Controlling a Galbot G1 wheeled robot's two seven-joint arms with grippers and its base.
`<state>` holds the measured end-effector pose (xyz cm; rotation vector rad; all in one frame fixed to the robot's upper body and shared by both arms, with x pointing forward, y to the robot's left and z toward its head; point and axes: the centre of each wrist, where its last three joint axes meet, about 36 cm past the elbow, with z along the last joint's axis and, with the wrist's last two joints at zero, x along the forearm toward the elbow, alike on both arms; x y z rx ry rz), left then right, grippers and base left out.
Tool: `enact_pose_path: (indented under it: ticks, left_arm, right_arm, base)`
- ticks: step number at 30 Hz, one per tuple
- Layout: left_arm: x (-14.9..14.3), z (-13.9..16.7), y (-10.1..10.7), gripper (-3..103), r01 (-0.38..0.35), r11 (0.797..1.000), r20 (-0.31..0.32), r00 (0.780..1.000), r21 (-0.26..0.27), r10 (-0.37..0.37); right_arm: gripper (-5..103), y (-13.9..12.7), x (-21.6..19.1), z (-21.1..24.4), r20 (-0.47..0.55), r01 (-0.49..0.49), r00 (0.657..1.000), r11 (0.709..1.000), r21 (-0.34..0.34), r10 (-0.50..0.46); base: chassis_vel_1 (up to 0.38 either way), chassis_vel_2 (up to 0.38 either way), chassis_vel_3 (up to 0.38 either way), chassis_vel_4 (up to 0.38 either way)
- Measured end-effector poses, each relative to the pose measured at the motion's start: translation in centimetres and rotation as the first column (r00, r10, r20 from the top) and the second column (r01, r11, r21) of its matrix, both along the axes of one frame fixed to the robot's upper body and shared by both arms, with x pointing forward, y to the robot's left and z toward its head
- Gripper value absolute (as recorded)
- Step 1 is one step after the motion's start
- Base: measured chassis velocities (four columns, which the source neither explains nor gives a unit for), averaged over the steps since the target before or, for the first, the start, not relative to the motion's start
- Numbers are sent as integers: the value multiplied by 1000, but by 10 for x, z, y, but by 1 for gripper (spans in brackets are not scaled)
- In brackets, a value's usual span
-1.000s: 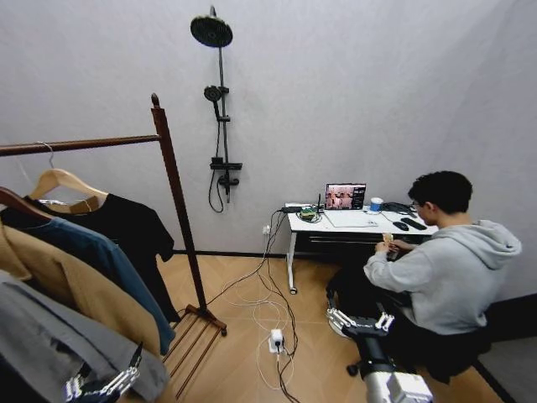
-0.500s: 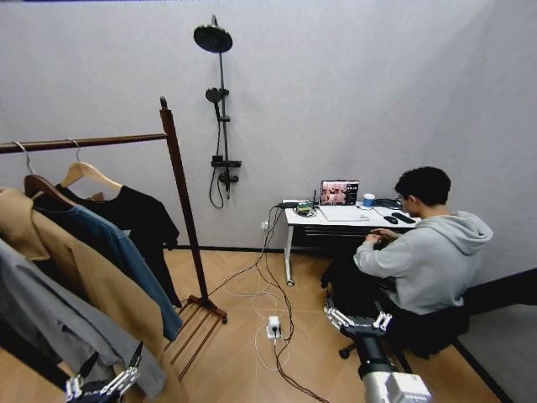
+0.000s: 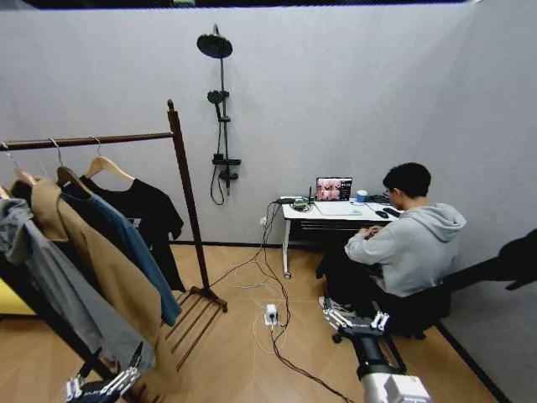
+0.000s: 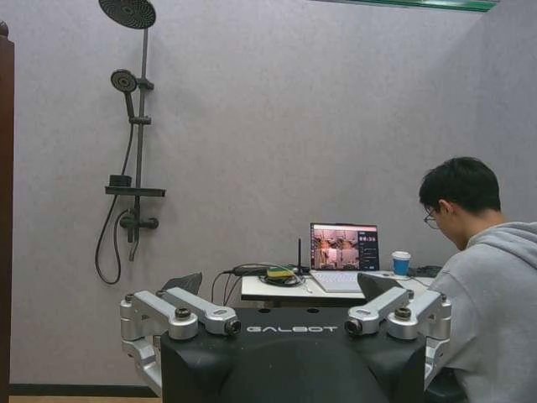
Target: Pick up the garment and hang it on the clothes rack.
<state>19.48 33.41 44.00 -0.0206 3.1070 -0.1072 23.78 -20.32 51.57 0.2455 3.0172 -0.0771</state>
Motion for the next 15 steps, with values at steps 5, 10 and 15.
enact_pose_path:
  ticks: [5, 10, 15]
  left_arm:
    - [0, 0, 0, 100, 0, 1000, 0, 1000, 0, 0]
    - [0, 0, 0, 100, 0, 1000, 0, 1000, 0, 0]
    - [0, 0, 0, 100, 0, 1000, 0, 1000, 0, 0]
  right_arm:
    - [100, -1, -2, -1, -9, 2, 1000, 1000, -7, -3]
    - [100, 0, -2, -1, -5, 1, 1000, 1000, -9, -1]
    - [100, 2, -2, -2, 0, -4, 1000, 1000, -17, 4]
  base:
    - [96, -187, -175, 119]
    - [100, -210, -220, 116]
    - [78, -230, -215, 74]
